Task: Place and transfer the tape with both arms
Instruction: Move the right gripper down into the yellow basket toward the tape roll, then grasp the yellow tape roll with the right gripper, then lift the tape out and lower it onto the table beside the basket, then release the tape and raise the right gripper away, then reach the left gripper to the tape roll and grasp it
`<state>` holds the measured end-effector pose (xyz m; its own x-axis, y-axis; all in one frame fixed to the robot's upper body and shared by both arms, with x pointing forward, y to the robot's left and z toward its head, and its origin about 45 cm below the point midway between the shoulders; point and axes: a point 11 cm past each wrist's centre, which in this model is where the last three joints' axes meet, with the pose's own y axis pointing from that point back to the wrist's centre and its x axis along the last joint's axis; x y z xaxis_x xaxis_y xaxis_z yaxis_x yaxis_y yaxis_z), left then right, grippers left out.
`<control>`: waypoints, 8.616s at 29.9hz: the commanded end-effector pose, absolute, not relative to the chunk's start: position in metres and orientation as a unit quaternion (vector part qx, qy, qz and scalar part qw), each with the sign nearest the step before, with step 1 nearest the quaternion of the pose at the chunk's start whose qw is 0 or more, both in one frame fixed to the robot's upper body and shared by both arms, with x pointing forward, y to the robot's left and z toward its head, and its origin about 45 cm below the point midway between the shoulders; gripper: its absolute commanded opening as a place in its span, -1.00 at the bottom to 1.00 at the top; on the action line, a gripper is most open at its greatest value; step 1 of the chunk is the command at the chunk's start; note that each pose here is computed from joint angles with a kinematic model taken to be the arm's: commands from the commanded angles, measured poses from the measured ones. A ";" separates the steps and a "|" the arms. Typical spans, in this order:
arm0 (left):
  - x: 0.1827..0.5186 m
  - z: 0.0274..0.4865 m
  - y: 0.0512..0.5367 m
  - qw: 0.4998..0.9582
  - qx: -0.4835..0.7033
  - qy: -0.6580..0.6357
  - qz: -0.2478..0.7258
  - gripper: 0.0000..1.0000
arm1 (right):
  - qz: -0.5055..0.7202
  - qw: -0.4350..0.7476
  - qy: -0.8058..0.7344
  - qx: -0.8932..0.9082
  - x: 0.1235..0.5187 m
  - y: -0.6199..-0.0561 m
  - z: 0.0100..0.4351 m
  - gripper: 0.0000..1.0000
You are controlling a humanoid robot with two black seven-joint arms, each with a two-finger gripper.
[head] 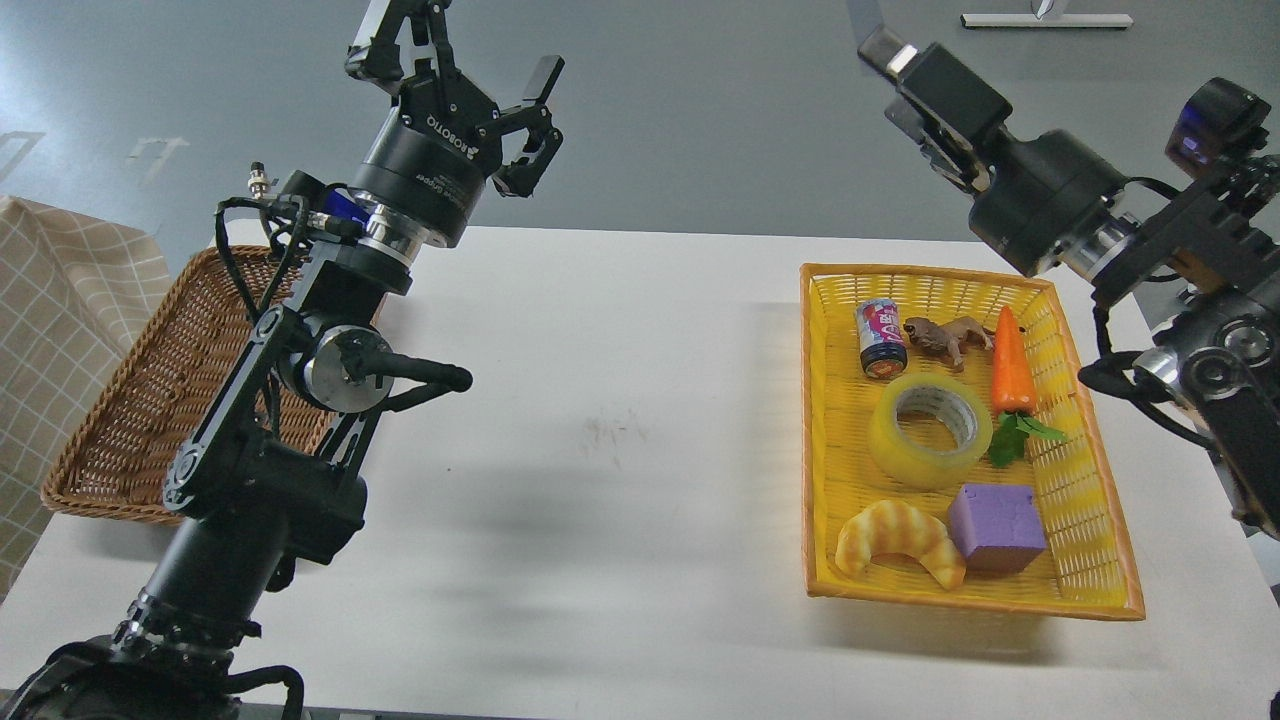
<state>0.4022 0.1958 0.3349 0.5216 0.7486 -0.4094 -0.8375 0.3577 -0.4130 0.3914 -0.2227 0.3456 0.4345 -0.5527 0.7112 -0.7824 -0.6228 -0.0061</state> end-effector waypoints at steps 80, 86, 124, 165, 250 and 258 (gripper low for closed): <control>0.400 0.333 0.202 0.822 -0.302 0.070 0.478 0.96 | 0.346 0.577 -0.221 0.706 0.354 -0.316 0.130 0.04; 0.400 0.333 0.206 0.817 -0.303 0.070 0.485 0.96 | 0.344 0.581 -0.226 0.702 0.355 -0.316 0.131 -0.16; 0.399 0.323 0.209 0.814 -0.294 0.076 0.495 0.96 | 0.451 0.493 -0.266 0.695 0.419 -0.264 0.267 -0.70; 0.400 0.326 0.225 0.812 -0.290 0.065 0.502 0.96 | 0.431 0.481 -0.129 0.753 0.407 -0.081 0.154 -0.70; 0.403 0.319 0.205 0.828 -0.092 -0.179 0.524 0.95 | 0.039 -0.249 -0.452 0.856 0.393 -0.187 0.399 1.00; 0.389 0.289 0.154 0.772 0.096 -0.430 0.458 0.95 | 0.043 -0.258 -0.456 0.851 0.394 -0.190 0.406 1.00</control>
